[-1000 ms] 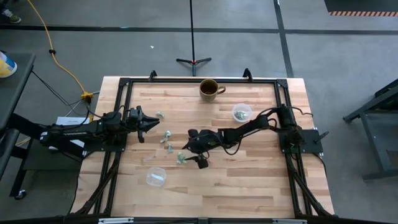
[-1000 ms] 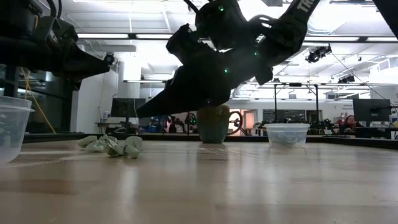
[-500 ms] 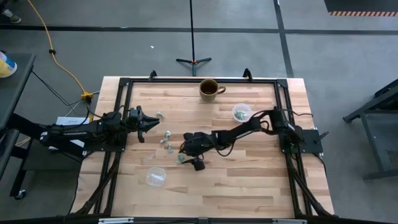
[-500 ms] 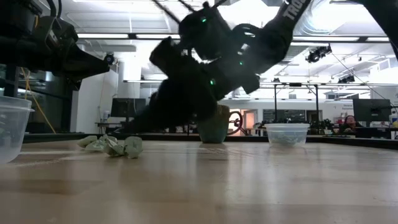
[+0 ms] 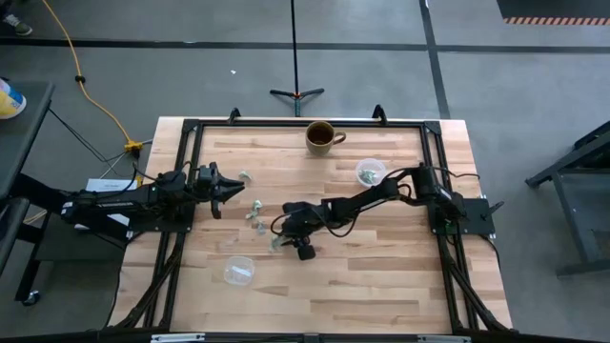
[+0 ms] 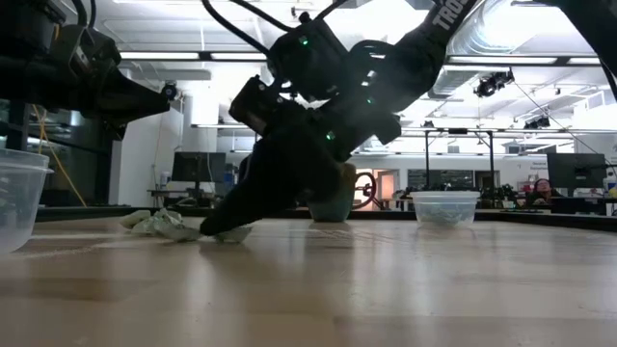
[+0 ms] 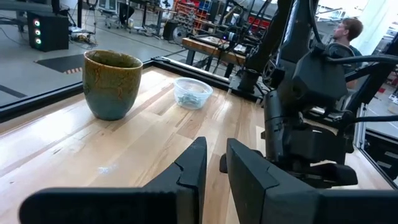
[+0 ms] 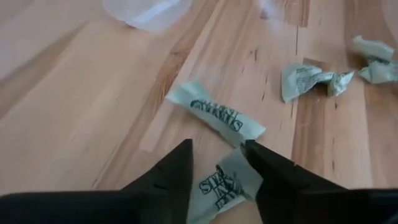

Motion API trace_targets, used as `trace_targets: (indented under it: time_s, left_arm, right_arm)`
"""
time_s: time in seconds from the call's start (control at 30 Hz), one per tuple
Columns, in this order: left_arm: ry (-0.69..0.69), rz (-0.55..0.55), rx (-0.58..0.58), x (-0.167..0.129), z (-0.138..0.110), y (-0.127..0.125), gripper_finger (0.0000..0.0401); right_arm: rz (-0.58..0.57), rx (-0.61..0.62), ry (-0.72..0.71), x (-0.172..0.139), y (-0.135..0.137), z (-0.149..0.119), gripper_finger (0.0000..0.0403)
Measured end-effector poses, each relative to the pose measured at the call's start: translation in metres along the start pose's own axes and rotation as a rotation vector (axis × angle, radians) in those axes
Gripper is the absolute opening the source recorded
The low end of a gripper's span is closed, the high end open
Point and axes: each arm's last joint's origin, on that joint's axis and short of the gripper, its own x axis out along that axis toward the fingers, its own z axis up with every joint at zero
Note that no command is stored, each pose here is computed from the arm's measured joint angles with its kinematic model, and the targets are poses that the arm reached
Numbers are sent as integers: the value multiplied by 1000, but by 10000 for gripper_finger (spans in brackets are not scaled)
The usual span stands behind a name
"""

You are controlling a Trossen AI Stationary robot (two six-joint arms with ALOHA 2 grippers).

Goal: Pick and place Stevia / Truvia into bins
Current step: Put the stevia packet into the top transparent container

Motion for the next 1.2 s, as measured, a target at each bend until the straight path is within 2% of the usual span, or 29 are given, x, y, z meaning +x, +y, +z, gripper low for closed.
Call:
trace_targets:
  time_s: [0.37,0.47,0.57,0.77,0.9,0.97,1.1,1.2]
  left_arm:
    - [0,0,0,0,0,0,99]
    - [0,0,0,0,0,0,99]
    - [0,1,0,0,0,0,99]
    - [0,1,0,0,0,0,99]
    - [0,1,0,0,0,0,99]
    - [0,-1,0,0,0,0,99]
    - [4,-10,0,0,0,0,99]
    - [4,-9,0,0,0,0,99]
  right_arm:
    - [2,14,70,-8,1,2,10]
    - [-14,24,117,-26,1,12,9]
    - [-118,33,209,-51,-3,23,9]
    - [-510,46,613,-108,-24,12,6]
    - [-601,135,754,-146,-40,5,2]
    - [-614,181,756,-163,-46,0,3]
    - [-565,288,611,-198,-53,-12,2]
    - [-579,326,525,-223,-51,-24,1]
